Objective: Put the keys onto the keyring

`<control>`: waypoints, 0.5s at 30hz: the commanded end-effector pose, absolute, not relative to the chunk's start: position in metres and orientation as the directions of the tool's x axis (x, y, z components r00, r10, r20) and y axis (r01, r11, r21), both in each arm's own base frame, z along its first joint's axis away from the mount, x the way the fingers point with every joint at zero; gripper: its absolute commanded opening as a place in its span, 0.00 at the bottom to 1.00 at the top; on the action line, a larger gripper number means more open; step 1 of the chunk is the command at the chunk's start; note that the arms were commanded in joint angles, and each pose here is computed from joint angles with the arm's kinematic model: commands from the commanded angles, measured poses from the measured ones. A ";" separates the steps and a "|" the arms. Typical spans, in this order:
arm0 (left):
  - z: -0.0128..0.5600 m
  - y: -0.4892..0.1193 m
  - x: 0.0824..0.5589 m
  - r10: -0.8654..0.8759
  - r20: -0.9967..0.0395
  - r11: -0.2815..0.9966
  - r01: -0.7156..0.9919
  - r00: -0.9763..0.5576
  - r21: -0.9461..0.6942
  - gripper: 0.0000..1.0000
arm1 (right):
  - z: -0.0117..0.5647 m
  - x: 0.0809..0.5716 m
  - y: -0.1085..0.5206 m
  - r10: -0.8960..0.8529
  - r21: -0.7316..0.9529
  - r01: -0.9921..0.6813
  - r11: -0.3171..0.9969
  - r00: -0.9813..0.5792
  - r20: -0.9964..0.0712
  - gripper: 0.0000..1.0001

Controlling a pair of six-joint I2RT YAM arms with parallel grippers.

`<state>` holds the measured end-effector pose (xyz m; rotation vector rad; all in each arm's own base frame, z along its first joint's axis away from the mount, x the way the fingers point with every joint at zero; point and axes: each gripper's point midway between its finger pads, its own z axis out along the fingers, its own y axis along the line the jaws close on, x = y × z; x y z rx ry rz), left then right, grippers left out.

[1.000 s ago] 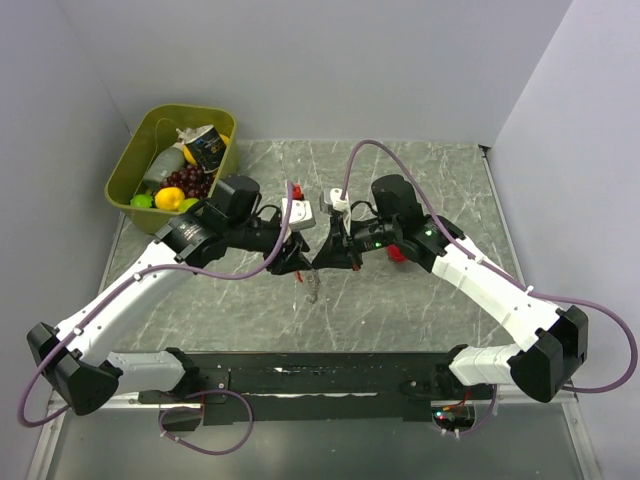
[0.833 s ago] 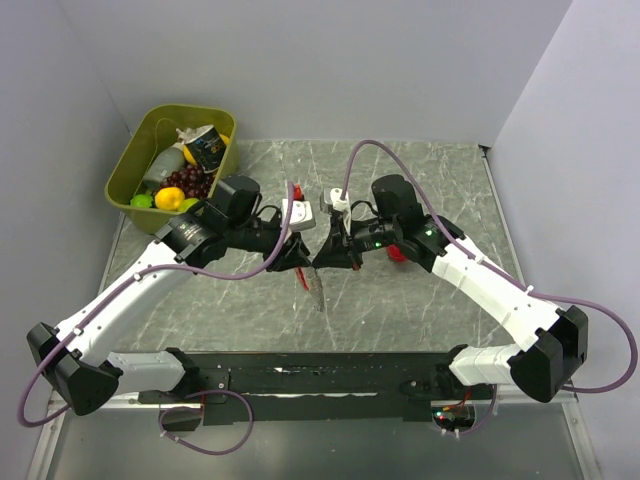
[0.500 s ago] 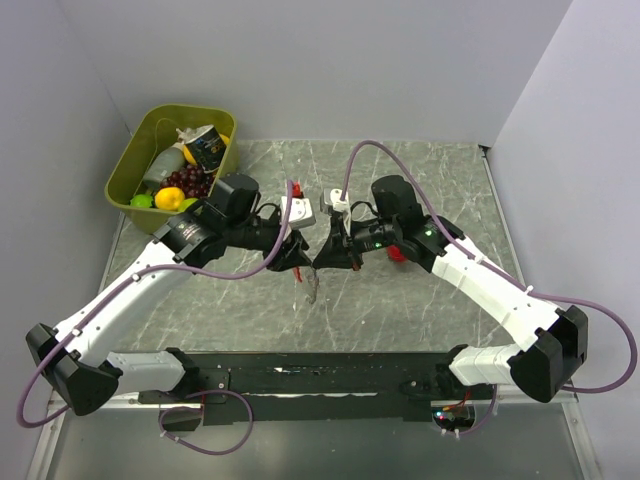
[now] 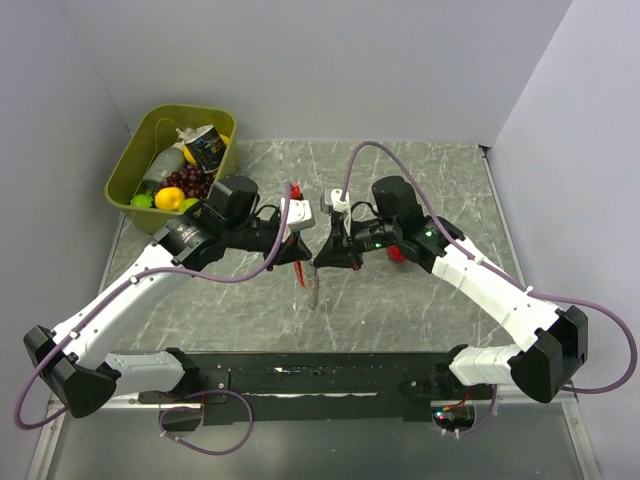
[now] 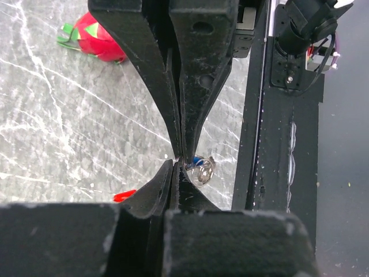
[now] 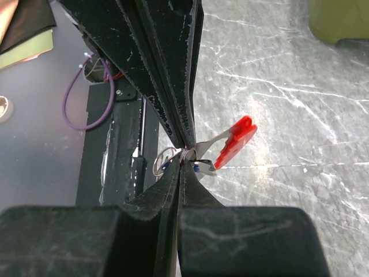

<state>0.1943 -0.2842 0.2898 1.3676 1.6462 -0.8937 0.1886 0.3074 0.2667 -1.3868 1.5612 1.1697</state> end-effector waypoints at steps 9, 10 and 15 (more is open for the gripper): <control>0.326 -0.292 0.193 0.187 -0.982 0.208 0.978 -0.021 0.018 0.01 | 0.294 0.192 0.301 -0.200 0.049 -0.997 0.066 -0.061 -0.978 0.42; 0.322 -0.289 0.190 0.168 -0.986 0.213 0.977 -0.022 0.015 0.01 | 0.297 0.193 0.298 -0.178 0.039 -0.996 0.084 -0.053 -0.983 0.44; 0.341 -0.290 0.184 -0.028 -1.000 0.235 0.972 -0.007 -0.013 0.01 | 0.303 0.200 0.291 -0.136 0.041 -0.992 0.123 -0.058 -0.989 0.42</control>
